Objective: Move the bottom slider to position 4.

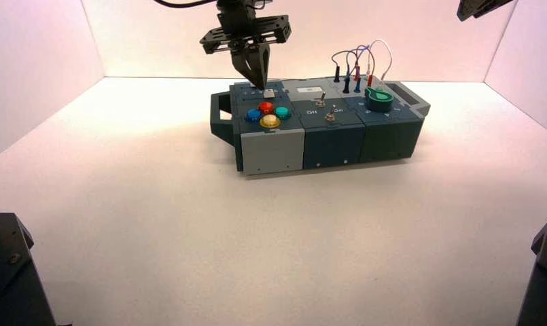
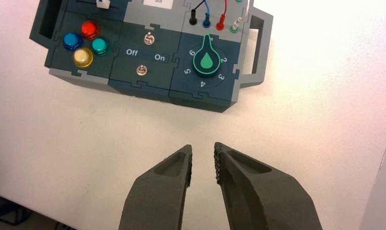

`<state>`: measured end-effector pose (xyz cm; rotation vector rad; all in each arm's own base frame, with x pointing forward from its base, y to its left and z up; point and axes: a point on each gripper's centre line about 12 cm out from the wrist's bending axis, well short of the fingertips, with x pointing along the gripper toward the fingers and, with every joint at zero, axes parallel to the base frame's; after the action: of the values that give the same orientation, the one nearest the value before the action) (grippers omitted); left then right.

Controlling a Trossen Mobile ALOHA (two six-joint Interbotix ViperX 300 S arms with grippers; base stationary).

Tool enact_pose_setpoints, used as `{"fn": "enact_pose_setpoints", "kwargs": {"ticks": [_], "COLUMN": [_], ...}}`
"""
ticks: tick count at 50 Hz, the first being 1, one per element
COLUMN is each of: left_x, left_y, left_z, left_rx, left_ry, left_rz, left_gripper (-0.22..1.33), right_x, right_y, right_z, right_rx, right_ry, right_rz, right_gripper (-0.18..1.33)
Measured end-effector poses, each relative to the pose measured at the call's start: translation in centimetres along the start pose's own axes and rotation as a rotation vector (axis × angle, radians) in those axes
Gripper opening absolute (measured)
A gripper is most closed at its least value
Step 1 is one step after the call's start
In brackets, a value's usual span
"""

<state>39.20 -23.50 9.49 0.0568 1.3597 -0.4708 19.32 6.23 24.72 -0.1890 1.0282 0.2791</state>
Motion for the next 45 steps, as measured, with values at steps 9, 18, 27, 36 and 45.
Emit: {"fn": "enact_pose_setpoints", "kwargs": {"ticks": [9,18,27,36,45], "left_x": [0.14,0.14,0.18,0.26,0.52], "left_y": [-0.04,-0.03,-0.03,-0.05,-0.15], "left_z": [-0.07,-0.06,-0.04,0.1,0.1], "left_rx": [0.002,0.002,0.001,0.002,0.004], "left_ry": [0.005,0.003,0.005,0.003,0.009], "left_rz": [0.0,0.0,0.0,-0.001,-0.001], "left_gripper": [-0.16,-0.16,-0.16,-0.16,-0.16], "right_x": [0.0,0.0,0.0,0.0,0.0], "right_y": [0.01,0.0,0.0,0.0,0.0], "right_z": [0.02,0.0,0.02,0.02,0.02], "right_rx": [0.001,0.0,0.0,0.0,0.0], "right_ry": [-0.002,0.0,-0.002,-0.002,-0.002], "right_rz": [0.001,0.0,0.0,0.0,0.0], "right_gripper": [0.57,0.57,0.57,0.57,0.57]}}
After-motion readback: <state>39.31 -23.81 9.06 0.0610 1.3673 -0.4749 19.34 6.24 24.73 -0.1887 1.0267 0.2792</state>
